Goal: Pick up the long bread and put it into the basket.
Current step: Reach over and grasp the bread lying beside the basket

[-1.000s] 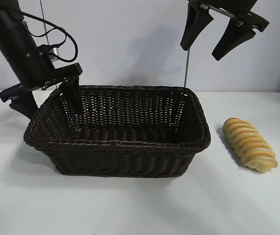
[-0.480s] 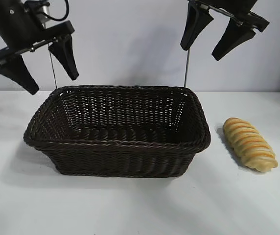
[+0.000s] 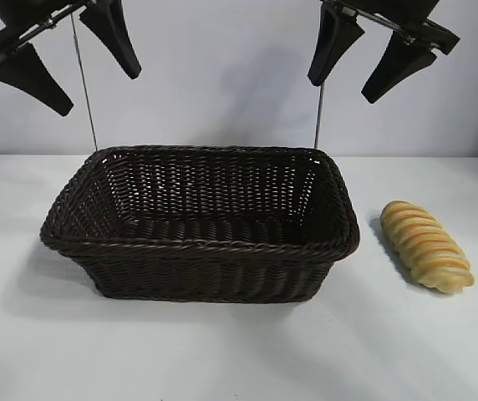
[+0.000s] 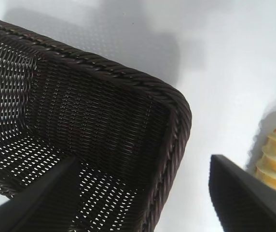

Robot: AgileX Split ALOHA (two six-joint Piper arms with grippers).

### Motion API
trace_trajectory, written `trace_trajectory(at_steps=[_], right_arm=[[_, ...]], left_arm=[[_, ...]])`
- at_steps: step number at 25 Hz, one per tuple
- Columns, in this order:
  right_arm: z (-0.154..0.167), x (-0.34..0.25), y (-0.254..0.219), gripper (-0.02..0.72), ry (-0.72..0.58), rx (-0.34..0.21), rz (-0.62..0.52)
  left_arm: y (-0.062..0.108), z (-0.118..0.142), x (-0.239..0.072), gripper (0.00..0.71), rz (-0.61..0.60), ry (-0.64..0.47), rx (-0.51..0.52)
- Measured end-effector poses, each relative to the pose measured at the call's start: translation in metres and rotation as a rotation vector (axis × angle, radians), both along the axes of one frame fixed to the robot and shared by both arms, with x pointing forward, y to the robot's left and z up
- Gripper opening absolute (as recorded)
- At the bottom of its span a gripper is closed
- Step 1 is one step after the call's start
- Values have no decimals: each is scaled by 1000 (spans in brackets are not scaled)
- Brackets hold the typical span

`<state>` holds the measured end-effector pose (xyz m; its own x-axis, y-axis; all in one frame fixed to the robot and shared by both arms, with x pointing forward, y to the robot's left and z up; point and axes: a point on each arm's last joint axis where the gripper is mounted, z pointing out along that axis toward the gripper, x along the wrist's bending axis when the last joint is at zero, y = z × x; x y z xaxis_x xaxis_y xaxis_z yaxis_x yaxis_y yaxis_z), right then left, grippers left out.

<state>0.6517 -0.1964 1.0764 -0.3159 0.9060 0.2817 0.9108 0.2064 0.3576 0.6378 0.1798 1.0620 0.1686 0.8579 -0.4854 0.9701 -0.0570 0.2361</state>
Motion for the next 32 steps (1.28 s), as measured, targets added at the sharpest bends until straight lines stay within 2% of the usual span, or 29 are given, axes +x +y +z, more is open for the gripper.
trace_trajectory(at_steps=[12,14,19,21,25,32], right_arm=[[-1,0,-1,538,2,-13,-6],[-2,0,-4,538,7,-51,-15],[-6,1,-23,538,-1,-253,-54],[-6,2,-30,538,-6,-314,-93],[-6,4,-41,538,-6,-350,-146],[-22,0,-45,538,45,-386,-140]], left_arm=[[0,1,2,624,17,-13,-7],[0,1,2,624,17,-13,-7],[0,1,2,624,17,-13,-7],[0,1,2,624,18,-13,-7],[0,1,2,624,18,-13,-7],[0,1,2,624,19,-12,-7]])
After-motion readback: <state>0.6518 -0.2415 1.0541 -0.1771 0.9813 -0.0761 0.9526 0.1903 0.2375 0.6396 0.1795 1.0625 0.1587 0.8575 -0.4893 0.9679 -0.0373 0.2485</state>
